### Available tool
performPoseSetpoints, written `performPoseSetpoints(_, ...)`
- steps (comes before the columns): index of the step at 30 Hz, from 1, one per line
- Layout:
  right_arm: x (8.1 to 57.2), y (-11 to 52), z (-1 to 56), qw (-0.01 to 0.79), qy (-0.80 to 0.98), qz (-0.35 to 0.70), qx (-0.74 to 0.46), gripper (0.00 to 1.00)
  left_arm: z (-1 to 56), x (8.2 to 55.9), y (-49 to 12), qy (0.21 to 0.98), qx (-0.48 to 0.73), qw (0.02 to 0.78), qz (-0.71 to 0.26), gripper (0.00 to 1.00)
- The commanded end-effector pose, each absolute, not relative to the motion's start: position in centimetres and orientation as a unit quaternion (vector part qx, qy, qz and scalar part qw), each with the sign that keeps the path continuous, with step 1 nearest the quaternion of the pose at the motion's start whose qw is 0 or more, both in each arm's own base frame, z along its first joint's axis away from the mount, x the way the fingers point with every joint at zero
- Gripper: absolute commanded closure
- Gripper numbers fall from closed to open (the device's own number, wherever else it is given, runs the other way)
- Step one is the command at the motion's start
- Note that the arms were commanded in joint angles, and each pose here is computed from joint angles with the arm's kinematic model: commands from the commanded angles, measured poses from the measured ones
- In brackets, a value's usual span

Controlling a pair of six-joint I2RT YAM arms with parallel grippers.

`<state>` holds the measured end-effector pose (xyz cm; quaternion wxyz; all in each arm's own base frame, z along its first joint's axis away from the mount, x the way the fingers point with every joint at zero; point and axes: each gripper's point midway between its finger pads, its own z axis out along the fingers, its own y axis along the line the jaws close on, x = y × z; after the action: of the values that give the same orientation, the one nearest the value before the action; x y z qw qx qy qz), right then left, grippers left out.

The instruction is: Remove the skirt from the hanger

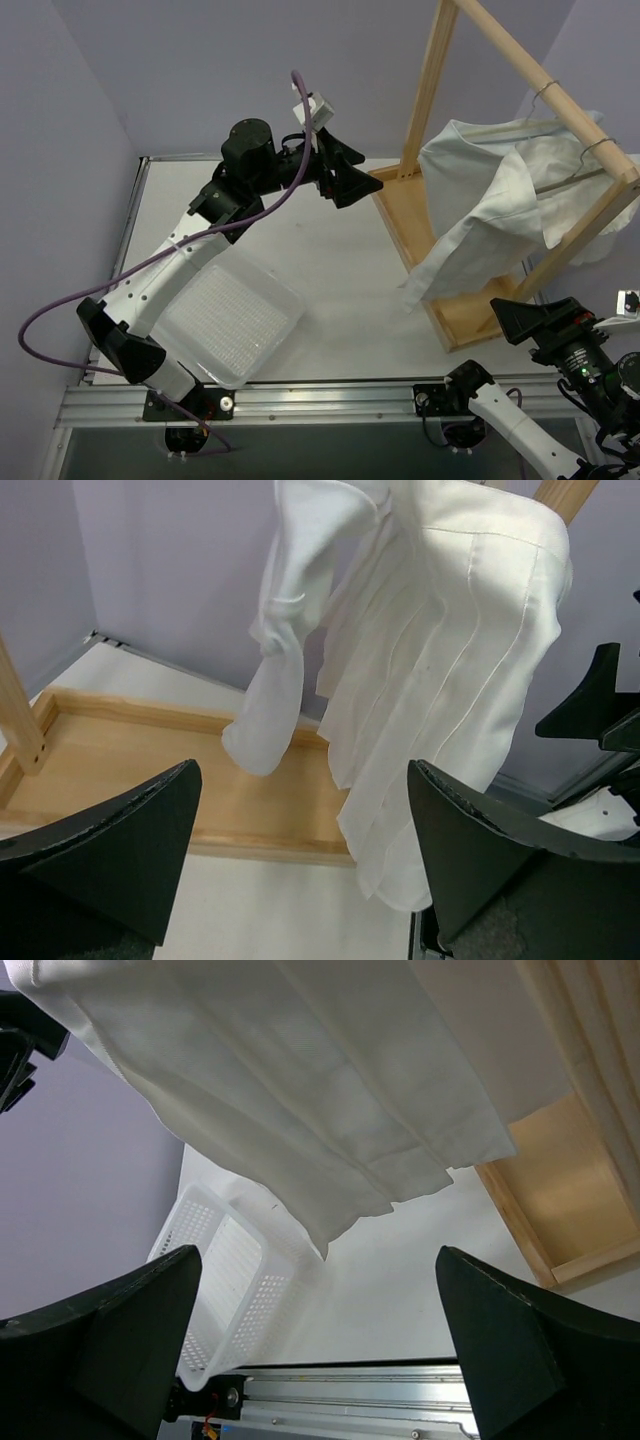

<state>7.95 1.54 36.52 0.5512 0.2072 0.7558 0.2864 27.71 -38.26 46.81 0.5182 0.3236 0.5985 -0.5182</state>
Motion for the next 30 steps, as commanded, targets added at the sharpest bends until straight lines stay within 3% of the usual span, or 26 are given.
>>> performPoseSetpoints(1, 8.8, 2.5, 37.7, 0.549, 0.754, 0.299, 0.201, 0.00, 50.8, 26.9, -40.2, 0.520, 0.343, 0.560, -0.545, 0.07)
performPoseSetpoints(11, 8.0, 2.1, 38.0, 0.549, 0.747, 0.310, 0.210, 0.00, 49.5, 28.2, -47.9, 0.516, 0.355, 0.531, -0.571, 0.09)
performPoseSetpoints(22, 7.0, 0.9, 38.8, 0.556, 0.744, 0.300, 0.215, 0.00, 50.8, 29.6, -50.5, 0.509, 0.349, 0.537, -0.575, 0.10)
performPoseSetpoints(27, 7.0, 0.9, 38.9, 0.558, 0.743, 0.300, 0.215, 0.00, 50.3, 29.8, -51.9, 0.510, 0.349, 0.530, -0.581, 0.22)
performPoseSetpoints(30, 7.1, 1.0, 39.2, 0.560, 0.741, 0.302, 0.215, 0.00, 49.3, 29.8, -52.5, 0.515, 0.353, 0.523, -0.580, 0.23)
